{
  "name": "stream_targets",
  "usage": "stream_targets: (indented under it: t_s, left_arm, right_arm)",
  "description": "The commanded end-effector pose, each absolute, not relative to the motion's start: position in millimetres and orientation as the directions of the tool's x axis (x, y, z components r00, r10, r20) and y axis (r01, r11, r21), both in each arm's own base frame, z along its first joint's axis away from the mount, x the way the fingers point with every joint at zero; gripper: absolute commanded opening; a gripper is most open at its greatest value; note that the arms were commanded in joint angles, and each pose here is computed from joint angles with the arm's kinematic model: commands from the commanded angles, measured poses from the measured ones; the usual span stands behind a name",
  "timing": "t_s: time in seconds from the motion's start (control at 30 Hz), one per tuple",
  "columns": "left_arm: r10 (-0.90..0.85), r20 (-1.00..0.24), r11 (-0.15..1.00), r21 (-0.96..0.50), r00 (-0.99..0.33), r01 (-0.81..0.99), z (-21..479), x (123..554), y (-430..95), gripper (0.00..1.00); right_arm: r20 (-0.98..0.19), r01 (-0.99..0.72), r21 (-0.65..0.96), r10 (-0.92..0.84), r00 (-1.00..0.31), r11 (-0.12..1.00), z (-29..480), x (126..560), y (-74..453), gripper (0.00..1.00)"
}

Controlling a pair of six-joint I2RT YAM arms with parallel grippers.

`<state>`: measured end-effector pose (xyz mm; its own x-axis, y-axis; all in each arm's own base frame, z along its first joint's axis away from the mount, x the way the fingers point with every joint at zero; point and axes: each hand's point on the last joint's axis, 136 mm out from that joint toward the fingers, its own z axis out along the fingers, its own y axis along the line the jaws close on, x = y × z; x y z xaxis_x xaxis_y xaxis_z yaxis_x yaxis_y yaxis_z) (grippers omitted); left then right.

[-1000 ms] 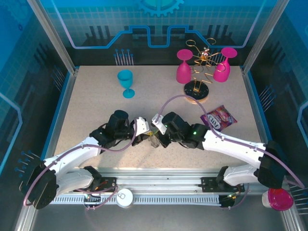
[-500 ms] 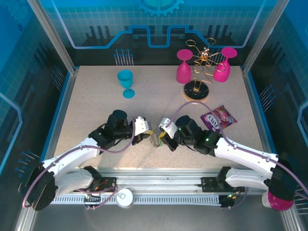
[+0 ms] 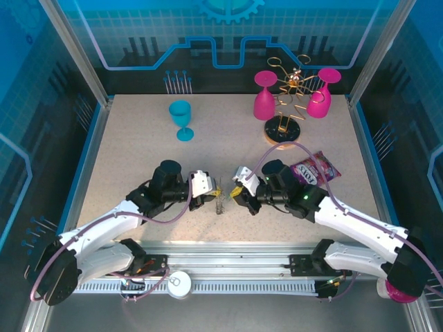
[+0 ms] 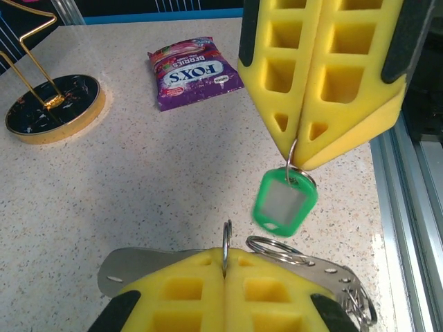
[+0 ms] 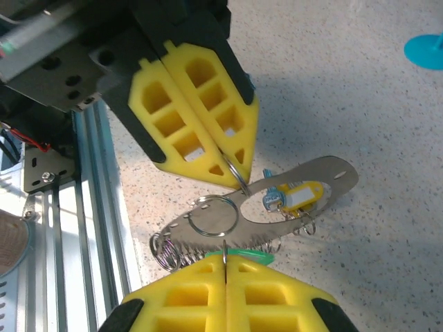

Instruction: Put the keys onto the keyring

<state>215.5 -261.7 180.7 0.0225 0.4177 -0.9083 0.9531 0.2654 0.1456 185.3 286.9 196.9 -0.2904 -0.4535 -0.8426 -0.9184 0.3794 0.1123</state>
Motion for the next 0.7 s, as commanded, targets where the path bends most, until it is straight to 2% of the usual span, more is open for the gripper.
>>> stream_targets:
  t_s: [0.0,0.67]
  left_arm:
    - [0.380,-0.923,0.232,0.167,0.069,0.958,190.2,211.6,-268.4,0.00]
    - [0.389,-0.919,0.229,0.165,0.065,0.960,188.8,211.3,-268.4,0.00]
  right_arm:
    - [-0.865,-0.937,0.111,-0.432,-0.255,0.332,212.5,186.9,296.8,0.00]
    - [-0.853,-0.931,0.126,-0.442,-0.279,0.343,212.7,201.8,311.3,0.00]
